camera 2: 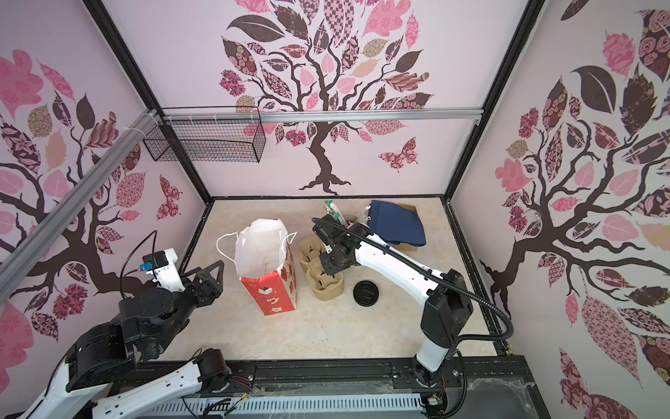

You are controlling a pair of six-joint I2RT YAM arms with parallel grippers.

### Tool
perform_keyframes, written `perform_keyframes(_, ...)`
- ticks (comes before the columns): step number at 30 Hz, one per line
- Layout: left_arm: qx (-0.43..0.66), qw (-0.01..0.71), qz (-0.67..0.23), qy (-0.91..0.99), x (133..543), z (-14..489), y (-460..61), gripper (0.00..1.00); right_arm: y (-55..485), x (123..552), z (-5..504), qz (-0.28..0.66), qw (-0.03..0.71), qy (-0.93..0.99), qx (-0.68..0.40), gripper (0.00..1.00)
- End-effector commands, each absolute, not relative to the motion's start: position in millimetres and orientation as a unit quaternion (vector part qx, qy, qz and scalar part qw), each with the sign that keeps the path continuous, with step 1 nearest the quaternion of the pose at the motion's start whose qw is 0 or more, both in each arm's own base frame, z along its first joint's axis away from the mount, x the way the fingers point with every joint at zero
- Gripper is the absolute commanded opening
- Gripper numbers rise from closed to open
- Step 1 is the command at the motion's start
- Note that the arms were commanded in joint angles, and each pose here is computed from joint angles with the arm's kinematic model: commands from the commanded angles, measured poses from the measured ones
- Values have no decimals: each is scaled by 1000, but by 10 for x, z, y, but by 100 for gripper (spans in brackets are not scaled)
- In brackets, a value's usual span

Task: Pack a coffee takeout order
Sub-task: Pick up the cup tray from the cup tray.

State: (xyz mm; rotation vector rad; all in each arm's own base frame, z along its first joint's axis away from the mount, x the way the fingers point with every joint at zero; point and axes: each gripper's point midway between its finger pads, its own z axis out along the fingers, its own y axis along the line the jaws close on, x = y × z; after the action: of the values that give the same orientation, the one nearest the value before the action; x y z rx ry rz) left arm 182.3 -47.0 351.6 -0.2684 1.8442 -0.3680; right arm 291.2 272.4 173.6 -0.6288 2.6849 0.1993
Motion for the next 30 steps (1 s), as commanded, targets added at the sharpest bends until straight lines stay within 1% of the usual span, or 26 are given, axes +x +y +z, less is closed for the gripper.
perform_keyframes(1, -114, 583, -143, 792, 1841, 3489, -456, 72, 2739, 2878, 1782, 72, 185, 953, -229, 14)
perform_keyframes(4, -114, 584, -142, 791, 1842, 3504, -451, 72, 2756, 2861, 1803, 81, 187, 951, -231, 13)
perform_keyframes(9, -116, 586, -134, 791, 1835, 3528, -411, 72, 2777, 2842, 1899, 106, 198, 948, -224, 7)
perform_keyframes(15, -118, 595, -116, 786, 1837, 3605, -342, 72, 2727, 2817, 2070, 164, 206, 945, -195, 3)
perform_keyframes(19, -114, 600, -117, 783, 1893, 3654, -424, 73, 2630, 2783, 2208, 207, 219, 939, -165, 0)
perform_keyframes(25, -100, 606, -111, 781, 1985, 3755, -565, 74, 2456, 2687, 2432, 271, 254, 921, -116, 0)
perform_keyframes(30, -64, 614, -68, 784, 2094, 3930, -676, 79, 2415, 2616, 2572, 298, 267, 911, -98, 0)
